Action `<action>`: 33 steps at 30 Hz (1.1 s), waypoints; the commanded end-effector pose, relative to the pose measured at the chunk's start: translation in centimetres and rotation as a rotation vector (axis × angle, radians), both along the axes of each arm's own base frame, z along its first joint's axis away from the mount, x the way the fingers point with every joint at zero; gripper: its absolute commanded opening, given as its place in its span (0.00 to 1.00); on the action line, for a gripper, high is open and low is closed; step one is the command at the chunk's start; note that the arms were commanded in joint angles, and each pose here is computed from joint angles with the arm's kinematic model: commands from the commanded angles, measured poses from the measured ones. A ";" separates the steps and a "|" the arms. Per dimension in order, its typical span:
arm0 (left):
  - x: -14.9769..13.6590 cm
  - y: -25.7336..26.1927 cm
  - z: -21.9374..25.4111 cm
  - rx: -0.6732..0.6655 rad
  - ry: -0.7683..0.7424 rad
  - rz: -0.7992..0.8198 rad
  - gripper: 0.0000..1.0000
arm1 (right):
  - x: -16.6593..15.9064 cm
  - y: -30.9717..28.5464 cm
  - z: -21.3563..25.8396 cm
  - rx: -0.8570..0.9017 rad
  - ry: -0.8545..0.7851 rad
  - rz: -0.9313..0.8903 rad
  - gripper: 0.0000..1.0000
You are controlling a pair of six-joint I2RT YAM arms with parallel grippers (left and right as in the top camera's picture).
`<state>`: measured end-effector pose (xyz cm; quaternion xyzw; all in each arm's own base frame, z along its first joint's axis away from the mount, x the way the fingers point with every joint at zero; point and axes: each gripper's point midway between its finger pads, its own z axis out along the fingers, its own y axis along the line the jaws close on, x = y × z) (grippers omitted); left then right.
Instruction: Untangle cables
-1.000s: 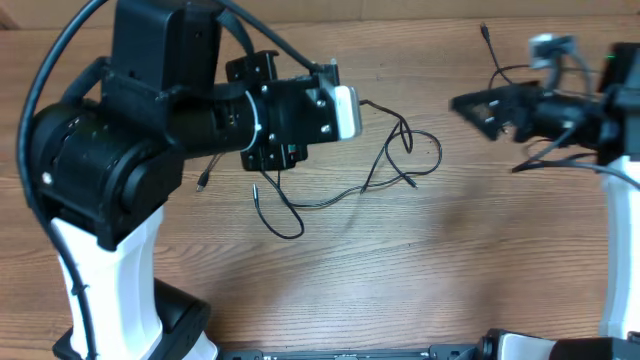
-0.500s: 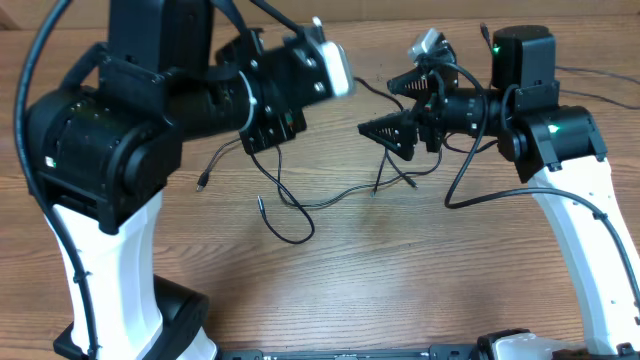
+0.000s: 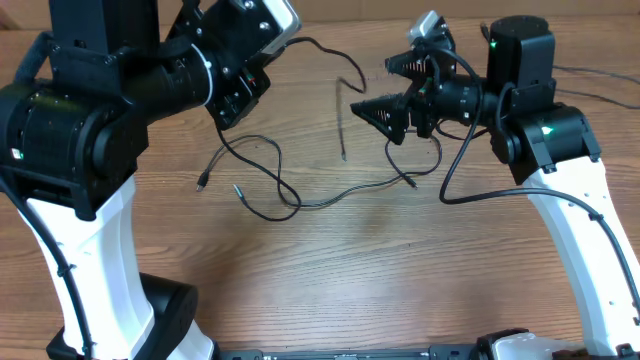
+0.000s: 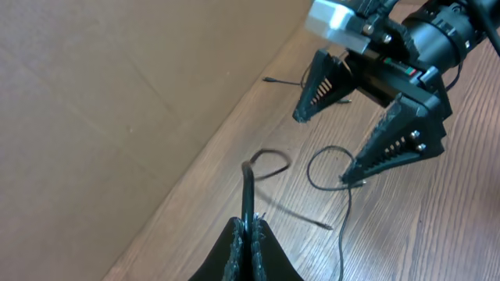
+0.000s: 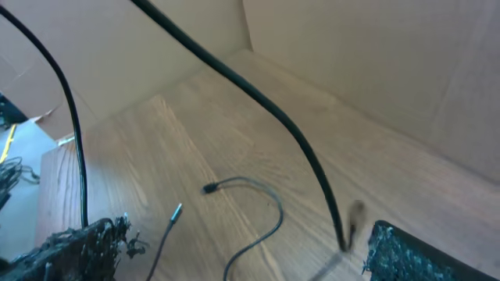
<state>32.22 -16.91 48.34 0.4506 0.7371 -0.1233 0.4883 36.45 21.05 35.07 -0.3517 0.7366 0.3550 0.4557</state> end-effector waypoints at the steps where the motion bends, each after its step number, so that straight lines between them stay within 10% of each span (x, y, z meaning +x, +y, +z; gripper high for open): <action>1: 0.8 0.0 -0.9 0.023 0.013 -0.008 0.04 | -0.5 -0.1 1.5 0.011 -0.041 -0.011 1.00; 10: 0.3 0.0 -2.3 0.129 -0.015 -0.095 0.05 | -1.4 -0.2 2.7 0.018 -0.073 -0.006 1.00; 26: 5.2 -3.1 -4.5 -0.268 0.399 0.132 0.05 | -2.2 3.9 6.0 0.053 -0.265 0.063 1.00; 33: 3.5 -5.7 -2.5 -0.379 0.435 -0.050 0.04 | -1.3 3.6 6.9 0.057 -0.314 0.020 1.00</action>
